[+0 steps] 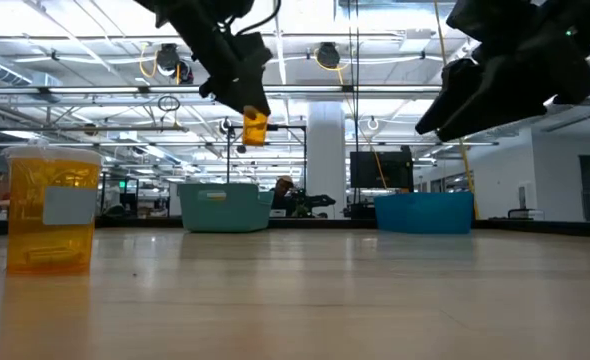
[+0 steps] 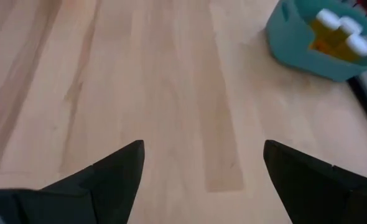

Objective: Pick and place medicine bottles into bin by pill shape (circle, oval)
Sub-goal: Put the left big orange pill bottle into the green bin, then put the big orange pill bottle into the green bin

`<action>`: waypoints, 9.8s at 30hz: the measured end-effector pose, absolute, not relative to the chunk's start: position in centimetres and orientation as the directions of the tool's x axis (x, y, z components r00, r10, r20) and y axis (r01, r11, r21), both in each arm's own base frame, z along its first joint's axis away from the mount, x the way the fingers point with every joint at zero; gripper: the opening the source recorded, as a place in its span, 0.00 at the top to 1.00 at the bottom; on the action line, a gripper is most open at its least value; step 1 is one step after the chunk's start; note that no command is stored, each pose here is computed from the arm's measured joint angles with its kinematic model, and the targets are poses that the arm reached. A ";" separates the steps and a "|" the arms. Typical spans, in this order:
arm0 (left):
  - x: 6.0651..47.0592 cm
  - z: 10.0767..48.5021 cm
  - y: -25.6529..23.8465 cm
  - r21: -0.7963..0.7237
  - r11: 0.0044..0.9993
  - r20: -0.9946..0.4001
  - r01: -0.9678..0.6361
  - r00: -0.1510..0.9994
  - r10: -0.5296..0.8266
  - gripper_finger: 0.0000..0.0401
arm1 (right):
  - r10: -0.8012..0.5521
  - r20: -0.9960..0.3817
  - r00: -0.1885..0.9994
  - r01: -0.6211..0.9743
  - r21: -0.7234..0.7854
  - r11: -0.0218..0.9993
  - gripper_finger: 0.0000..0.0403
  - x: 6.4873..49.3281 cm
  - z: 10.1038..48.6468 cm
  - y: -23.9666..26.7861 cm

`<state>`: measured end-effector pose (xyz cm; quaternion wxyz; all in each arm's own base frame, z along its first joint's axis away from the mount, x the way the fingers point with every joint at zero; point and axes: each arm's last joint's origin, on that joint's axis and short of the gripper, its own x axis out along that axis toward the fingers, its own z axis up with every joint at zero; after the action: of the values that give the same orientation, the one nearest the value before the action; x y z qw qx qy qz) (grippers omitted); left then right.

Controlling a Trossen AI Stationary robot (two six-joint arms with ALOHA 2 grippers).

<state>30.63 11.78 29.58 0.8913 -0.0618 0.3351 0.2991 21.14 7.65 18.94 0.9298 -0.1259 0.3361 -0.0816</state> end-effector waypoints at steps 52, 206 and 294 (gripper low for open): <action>33.5 20.7 17.1 0.171 0.618 -0.725 -0.767 0.327 0.606 0.37 | -0.320 -0.541 0.778 0.108 -0.387 0.916 0.20 21.0 17.7 4.4; 28.6 18.9 -16.9 -0.102 0.832 -0.982 -0.546 0.187 0.002 0.30 | -0.059 -0.501 0.863 0.025 -0.074 0.997 0.20 21.5 18.5 6.2; 30.4 31.4 15.8 0.182 0.866 -0.964 -0.466 0.090 0.251 0.46 | -0.062 -0.513 0.856 -0.002 -0.124 0.992 0.20 21.4 18.4 6.1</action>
<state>30.42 15.80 31.41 0.7332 -0.0853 0.6288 0.2444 21.38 6.15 18.41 0.9615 -0.0600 0.2679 -0.0155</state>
